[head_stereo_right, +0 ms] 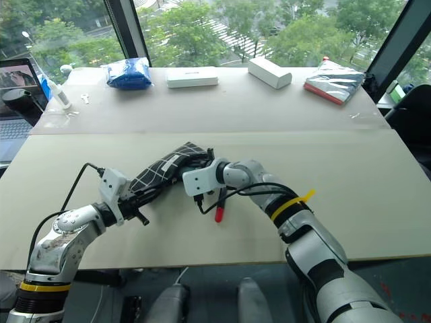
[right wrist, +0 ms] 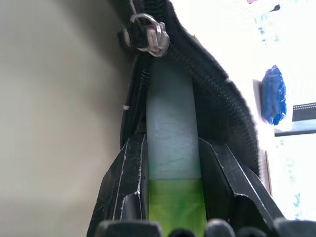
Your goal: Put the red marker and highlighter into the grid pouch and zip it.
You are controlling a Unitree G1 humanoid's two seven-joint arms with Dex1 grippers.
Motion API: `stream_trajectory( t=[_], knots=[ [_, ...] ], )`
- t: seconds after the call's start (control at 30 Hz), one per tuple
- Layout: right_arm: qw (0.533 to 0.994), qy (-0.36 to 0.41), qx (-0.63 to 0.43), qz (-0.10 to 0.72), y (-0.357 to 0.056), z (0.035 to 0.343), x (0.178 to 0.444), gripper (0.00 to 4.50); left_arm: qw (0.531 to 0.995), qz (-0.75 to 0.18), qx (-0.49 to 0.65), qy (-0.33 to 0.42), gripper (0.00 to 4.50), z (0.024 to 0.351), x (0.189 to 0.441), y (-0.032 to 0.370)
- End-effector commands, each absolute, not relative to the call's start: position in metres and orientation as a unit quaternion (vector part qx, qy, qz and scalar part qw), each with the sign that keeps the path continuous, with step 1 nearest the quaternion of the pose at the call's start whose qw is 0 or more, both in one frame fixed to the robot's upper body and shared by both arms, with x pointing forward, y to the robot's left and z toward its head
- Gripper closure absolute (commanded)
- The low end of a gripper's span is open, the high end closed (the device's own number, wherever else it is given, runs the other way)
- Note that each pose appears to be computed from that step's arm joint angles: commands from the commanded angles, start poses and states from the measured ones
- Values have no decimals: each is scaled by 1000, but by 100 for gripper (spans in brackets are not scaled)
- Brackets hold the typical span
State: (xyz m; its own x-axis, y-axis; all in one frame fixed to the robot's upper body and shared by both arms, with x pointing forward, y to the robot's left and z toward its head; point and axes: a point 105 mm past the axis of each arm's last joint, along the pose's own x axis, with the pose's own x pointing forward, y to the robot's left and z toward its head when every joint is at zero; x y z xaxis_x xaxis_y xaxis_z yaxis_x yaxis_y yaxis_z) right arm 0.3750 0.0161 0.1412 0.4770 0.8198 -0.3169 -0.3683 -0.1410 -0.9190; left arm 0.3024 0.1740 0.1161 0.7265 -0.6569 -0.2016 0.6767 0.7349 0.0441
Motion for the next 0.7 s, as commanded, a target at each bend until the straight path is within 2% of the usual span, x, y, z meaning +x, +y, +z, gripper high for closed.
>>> stream_trajectory(
  t=[0.03, 0.2, 0.33, 0.4, 0.5, 0.57, 0.7],
  knots=[
    [594, -250, -610, 461, 27, 156, 366, 345, 917, -389, 73, 54, 450, 143, 300, 172],
    [563, -310, -618, 453, 35, 160, 356, 345, 913, -395, 81, 56, 450, 151, 304, 179],
    [578, -326, -589, 462, 41, 168, 352, 345, 912, -399, 81, 55, 450, 152, 304, 178],
    [596, -307, -573, 471, 38, 169, 355, 245, 912, -397, 81, 55, 450, 151, 304, 178],
    [631, -299, -549, 459, 33, 178, 363, 173, 915, -391, 80, 57, 450, 148, 304, 179],
    [662, -286, -521, 456, 29, 186, 370, 93, 918, -384, 79, 57, 450, 146, 305, 180],
    [716, -282, -440, 463, 20, 217, 376, 93, 926, -367, 75, 56, 450, 144, 307, 183]
  ],
)
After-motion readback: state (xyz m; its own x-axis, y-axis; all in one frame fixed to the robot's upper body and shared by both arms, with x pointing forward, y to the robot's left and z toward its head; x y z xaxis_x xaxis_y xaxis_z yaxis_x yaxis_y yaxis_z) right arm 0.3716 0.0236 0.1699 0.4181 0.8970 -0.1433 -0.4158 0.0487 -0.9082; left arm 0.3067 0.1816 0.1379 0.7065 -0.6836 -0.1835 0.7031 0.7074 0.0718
